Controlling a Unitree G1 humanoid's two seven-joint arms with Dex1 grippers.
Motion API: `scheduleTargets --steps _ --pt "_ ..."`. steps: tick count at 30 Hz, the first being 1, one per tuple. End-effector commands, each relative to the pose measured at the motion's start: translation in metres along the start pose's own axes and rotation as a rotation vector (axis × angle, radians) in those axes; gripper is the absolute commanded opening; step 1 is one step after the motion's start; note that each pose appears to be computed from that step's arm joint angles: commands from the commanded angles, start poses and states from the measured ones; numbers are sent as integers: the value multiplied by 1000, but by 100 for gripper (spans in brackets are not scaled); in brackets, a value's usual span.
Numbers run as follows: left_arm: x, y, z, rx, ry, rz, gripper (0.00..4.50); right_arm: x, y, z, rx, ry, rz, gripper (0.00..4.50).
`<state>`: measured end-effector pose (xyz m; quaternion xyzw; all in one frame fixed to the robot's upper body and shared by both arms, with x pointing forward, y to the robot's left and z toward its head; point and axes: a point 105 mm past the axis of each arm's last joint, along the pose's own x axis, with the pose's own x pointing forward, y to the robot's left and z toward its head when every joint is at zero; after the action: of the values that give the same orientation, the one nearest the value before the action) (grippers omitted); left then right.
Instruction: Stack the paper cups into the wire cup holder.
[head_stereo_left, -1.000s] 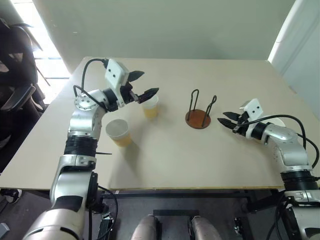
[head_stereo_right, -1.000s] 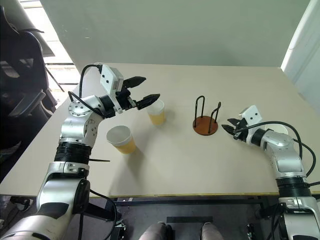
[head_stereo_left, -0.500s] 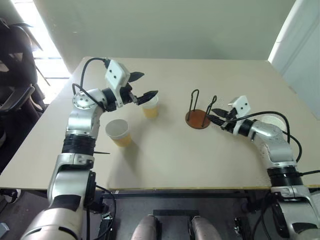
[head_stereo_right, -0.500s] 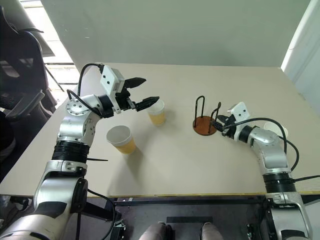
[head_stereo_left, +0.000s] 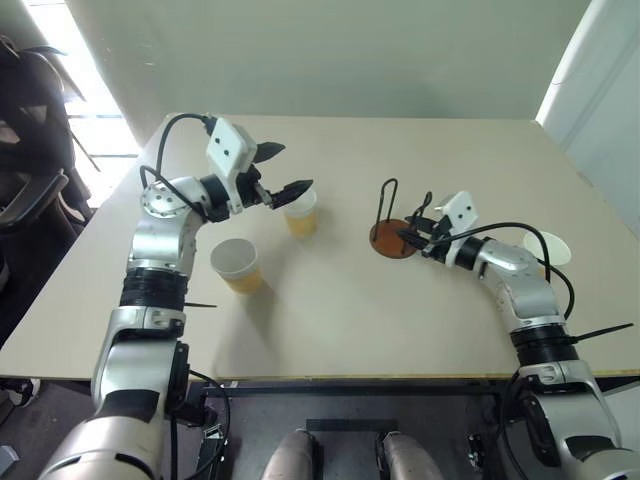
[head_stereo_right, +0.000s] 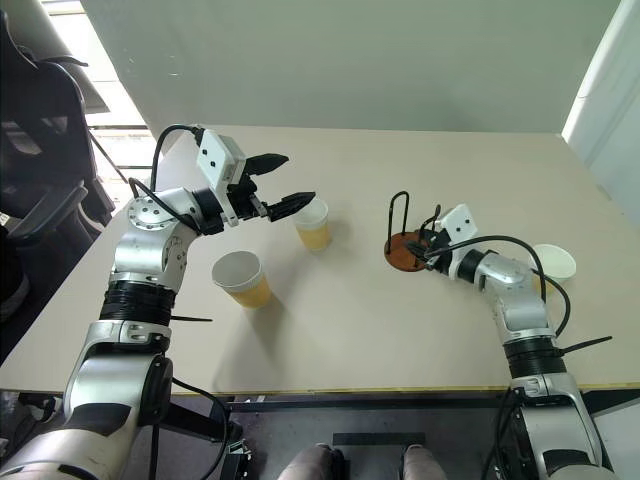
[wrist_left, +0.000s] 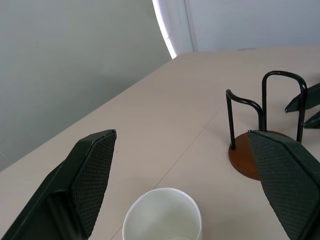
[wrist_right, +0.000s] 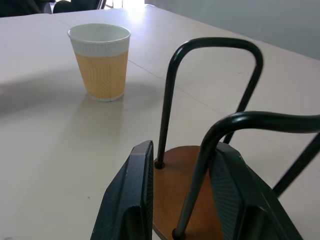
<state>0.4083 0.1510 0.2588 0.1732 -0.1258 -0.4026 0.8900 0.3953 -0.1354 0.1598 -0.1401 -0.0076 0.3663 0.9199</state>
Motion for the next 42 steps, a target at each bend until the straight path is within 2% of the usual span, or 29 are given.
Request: scheduleTargets --steps 1,16,19,22,33,37,42 --pt "-2 8 18 40 -45 23 448 7 -1 13 -54 -36 -13 157" --pt "-5 9 17 41 -42 28 448 20 7 1 -35 -17 9 157" --pt "-5 9 17 40 -43 29 450 20 5 2 -31 -16 10 101" --pt "-5 9 17 38 -44 30 450 21 3 4 -23 -27 -1 4" --pt "-5 10 16 35 -39 31 450 13 -12 6 17 -27 -33 4" --pt "-3 10 16 35 -39 26 450 10 -5 12 19 -16 75 4" --pt "1 9 17 33 -40 10 450 2 17 30 16 -3 311 4"
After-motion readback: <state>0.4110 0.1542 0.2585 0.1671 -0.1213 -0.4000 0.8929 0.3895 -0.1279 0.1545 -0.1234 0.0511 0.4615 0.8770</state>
